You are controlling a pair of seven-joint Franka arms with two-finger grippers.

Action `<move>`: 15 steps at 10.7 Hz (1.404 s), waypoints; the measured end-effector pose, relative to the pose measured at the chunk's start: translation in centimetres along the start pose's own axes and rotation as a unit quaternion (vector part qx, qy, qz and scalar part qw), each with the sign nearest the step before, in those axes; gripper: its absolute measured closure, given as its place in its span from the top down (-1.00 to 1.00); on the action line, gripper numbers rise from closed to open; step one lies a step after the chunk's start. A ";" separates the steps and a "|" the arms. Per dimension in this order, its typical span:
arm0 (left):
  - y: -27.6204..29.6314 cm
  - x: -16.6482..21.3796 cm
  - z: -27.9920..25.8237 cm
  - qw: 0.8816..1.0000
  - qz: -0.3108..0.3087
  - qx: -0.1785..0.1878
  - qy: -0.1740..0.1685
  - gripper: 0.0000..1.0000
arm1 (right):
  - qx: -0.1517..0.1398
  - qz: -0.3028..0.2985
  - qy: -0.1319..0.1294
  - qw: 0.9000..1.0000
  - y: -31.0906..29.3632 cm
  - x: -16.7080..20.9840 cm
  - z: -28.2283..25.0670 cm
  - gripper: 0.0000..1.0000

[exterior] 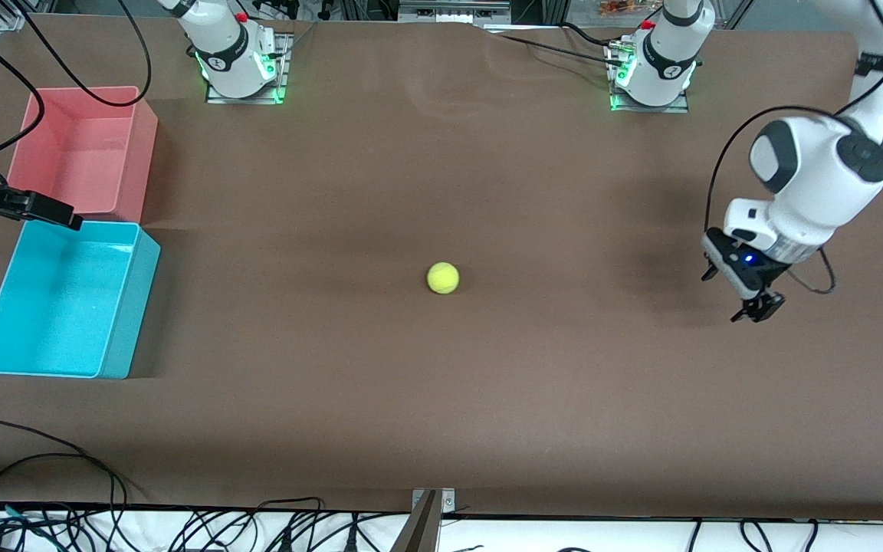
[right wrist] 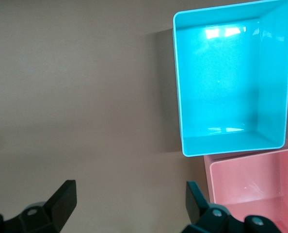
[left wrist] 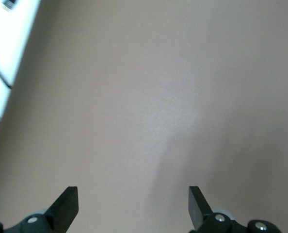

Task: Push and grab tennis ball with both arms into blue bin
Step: 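Push the tennis ball with the left gripper toward the blue bin, then raise the left gripper while the right gripper reaches toward the ball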

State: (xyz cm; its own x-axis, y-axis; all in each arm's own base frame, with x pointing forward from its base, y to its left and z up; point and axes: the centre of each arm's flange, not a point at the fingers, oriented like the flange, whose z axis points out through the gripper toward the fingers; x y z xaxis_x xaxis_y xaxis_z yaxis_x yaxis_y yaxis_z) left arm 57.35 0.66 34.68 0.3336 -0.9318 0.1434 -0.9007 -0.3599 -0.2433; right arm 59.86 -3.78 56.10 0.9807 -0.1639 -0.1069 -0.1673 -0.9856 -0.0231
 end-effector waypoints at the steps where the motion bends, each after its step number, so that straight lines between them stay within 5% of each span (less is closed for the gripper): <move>1: -0.1 0.0 -2.5 1.000 -0.001 0.018 0.007 1.00 | 0.000 -0.009 -0.001 1.000 -0.1 0.0 0.1 1.00; 3: -0.5 0.2 -7.5 0.998 -0.001 0.054 0.023 1.00 | 0.000 -0.040 -0.007 0.999 -0.3 0.3 0.8 1.00; 9: -1.1 -2.4 -14.7 0.998 -0.033 0.050 0.025 1.00 | -0.003 -0.134 -0.023 0.991 -4.8 0.0 2.0 1.00; 12: -2.5 -3.3 -19.8 0.992 -0.122 0.011 0.017 1.00 | -0.005 -0.213 -0.025 0.977 -4.6 0.0 2.0 1.00; 15: -2.6 -2.3 -22.3 0.966 -0.256 -0.016 -0.007 1.00 | -0.004 -0.270 -0.031 0.962 -4.5 0.3 2.6 1.00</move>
State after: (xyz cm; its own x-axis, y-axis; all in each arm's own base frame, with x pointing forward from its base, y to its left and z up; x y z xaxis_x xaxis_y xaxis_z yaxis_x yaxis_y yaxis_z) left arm 52.68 4.82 56.34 0.7420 -0.6318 0.2244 -0.6238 -0.7732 -0.1141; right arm 60.59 0.67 53.61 0.9163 0.3753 -0.1400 0.3667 -0.9265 -0.0838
